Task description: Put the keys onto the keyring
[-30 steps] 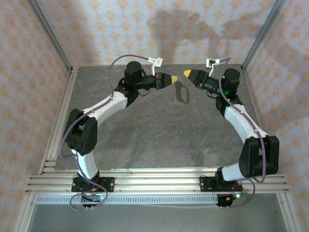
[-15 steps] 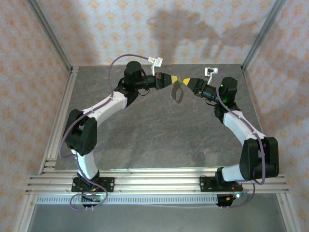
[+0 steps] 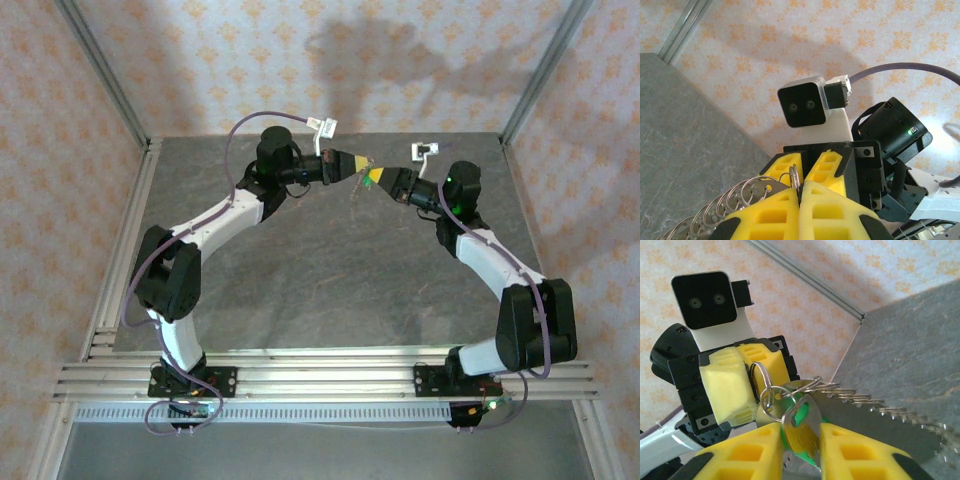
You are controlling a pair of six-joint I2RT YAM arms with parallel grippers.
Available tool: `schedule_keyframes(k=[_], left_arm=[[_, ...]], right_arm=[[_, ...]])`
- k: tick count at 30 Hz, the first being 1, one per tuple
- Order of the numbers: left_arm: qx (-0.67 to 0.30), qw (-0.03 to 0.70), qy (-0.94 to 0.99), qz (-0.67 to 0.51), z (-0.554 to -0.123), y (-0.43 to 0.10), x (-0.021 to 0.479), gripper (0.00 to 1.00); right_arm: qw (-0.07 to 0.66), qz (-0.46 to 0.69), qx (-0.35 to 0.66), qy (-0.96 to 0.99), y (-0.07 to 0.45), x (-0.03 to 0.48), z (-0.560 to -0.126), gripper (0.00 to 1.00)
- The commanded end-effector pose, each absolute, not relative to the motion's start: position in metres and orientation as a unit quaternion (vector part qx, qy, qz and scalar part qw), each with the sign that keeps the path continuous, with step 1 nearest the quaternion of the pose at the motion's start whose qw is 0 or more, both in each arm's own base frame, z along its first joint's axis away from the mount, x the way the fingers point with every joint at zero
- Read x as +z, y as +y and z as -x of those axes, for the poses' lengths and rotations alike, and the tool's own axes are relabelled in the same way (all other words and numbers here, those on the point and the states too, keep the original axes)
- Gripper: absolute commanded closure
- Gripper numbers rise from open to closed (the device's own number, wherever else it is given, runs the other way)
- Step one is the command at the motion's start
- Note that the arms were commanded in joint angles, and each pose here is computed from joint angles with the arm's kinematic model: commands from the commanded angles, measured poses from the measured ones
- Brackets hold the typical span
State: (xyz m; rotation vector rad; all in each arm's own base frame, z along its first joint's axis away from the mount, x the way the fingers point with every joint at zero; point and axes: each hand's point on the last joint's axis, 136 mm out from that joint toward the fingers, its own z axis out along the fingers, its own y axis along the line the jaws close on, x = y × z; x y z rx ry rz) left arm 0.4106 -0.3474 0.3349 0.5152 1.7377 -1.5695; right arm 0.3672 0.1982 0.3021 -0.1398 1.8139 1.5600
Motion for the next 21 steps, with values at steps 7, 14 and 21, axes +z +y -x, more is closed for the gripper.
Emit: schedule_keyframes(k=[7, 14, 21], left_arm=[[-0.621, 0.409, 0.625, -0.238, -0.391, -0.342, 0.394, 1.00], [-0.621, 0.413, 0.623, -0.236, -0.392, -0.341, 0.395, 1.00], [-0.621, 0.413, 0.624, -0.235, -0.392, -0.341, 0.394, 1.00]], right_arm=[[0.382, 0.087, 0.603, 0.694, 0.201, 0.313, -0.359, 1.00], [0.372, 0.095, 0.608, 0.695, 0.209, 0.311, -0.354, 1.00], [0.366, 0.114, 0.611, 0.693, 0.222, 0.316, -0.348, 1.00]])
